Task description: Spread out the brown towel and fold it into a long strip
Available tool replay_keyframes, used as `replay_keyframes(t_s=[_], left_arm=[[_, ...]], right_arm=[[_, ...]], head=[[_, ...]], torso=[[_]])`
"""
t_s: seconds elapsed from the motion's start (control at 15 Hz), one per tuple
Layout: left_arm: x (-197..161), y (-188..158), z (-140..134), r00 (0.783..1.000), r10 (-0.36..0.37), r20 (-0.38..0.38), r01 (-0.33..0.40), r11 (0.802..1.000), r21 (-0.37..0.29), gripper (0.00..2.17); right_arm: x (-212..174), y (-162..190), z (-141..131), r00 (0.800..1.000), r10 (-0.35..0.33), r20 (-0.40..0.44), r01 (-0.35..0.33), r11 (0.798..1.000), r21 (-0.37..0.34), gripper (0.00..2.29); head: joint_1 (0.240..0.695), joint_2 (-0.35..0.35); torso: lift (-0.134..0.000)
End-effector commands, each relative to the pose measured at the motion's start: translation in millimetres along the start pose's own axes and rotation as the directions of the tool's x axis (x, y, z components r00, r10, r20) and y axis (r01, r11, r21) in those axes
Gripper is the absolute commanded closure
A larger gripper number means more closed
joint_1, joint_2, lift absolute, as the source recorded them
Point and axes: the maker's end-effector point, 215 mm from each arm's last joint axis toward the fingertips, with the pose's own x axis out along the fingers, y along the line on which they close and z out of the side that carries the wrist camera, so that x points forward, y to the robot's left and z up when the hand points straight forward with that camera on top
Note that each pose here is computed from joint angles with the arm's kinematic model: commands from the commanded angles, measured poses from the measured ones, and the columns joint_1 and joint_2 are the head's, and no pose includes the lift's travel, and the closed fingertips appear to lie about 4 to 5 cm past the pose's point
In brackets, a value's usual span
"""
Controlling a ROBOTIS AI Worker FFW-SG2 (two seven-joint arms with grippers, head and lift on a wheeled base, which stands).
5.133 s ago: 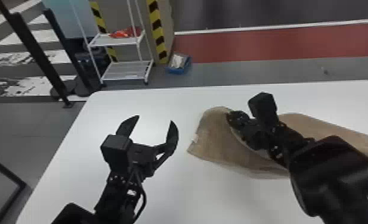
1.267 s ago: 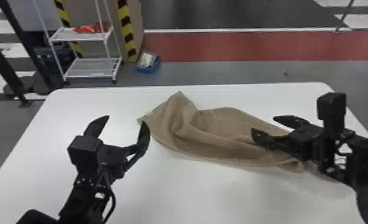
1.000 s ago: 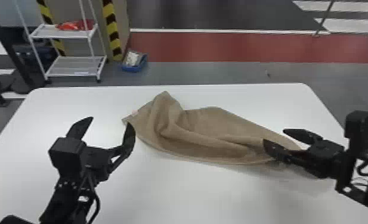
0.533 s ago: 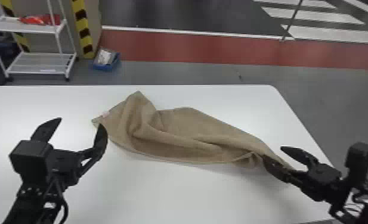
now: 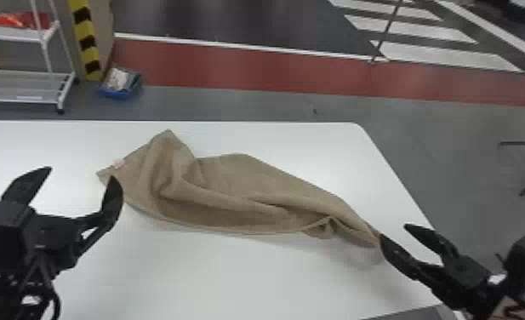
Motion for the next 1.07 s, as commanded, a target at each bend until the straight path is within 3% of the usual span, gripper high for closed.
replay_keyframes(t_s=[0.0, 0.47, 1.0], left_arm=[[1, 1, -1, 1.000, 0.000, -0.002, 0.000, 1.000, 0.001, 0.08], [2, -10, -6, 1.000, -0.017, -0.012, 0.017, 1.000, 0.001, 0.08], [-1, -5, -5, 1.000, -0.007, -0.010, 0.007, 1.000, 0.001, 0.08]], right_arm=[[-18, -25, -12, 0.998, -0.055, -0.007, 0.055, 0.998, -0.013, 0.29], [-9, -52, -42, 0.992, -0.103, -0.077, 0.100, 0.994, -0.042, 0.35], [13, -57, -55, 0.988, -0.102, -0.112, 0.098, 0.994, -0.045, 0.38]], head=[[0.695, -0.259], [0.695, -0.338], [0.695, -0.328]], torso=[[-0.125], [-0.125], [-0.125]])
